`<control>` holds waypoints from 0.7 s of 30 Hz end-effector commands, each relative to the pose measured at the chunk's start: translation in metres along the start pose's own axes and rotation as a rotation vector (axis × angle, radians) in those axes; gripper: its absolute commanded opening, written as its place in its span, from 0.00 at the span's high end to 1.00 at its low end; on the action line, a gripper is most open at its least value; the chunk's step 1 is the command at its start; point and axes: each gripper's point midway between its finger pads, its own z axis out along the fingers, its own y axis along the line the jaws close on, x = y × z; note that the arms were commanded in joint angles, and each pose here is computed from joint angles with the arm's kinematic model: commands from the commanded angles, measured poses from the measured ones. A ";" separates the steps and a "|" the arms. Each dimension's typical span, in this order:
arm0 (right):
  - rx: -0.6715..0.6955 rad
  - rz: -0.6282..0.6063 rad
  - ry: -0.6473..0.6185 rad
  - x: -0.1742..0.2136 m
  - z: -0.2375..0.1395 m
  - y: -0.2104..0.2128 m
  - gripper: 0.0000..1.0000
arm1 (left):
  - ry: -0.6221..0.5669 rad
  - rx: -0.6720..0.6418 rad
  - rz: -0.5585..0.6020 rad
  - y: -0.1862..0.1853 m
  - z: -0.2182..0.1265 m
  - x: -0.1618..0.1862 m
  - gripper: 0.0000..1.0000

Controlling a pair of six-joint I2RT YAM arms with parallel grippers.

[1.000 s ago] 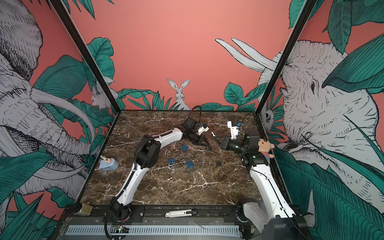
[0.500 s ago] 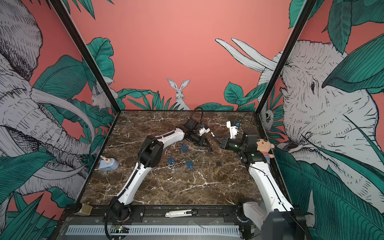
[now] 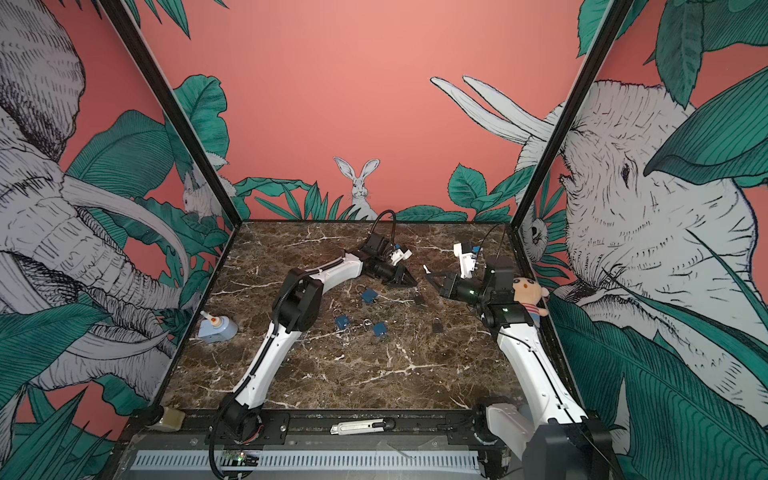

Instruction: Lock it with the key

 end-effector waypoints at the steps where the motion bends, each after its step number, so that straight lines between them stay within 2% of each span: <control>1: 0.065 -0.005 -0.013 0.007 -0.004 -0.013 1.00 | -0.101 0.007 0.037 -0.024 -0.037 -0.028 0.71; 6: 0.206 0.007 -0.010 0.018 -0.010 -0.039 1.00 | -0.167 -0.020 0.073 -0.038 -0.066 -0.032 0.72; 12: 0.313 0.021 0.021 0.032 -0.001 -0.067 1.00 | -0.301 -0.013 0.151 -0.088 -0.116 -0.030 0.71; 17: 0.394 -0.029 0.100 0.049 0.024 -0.083 1.00 | -0.442 -0.037 0.243 -0.126 -0.161 -0.003 0.70; 21: 0.460 -0.048 0.132 0.054 0.042 -0.106 1.00 | -0.482 -0.108 0.265 -0.135 -0.187 0.031 0.69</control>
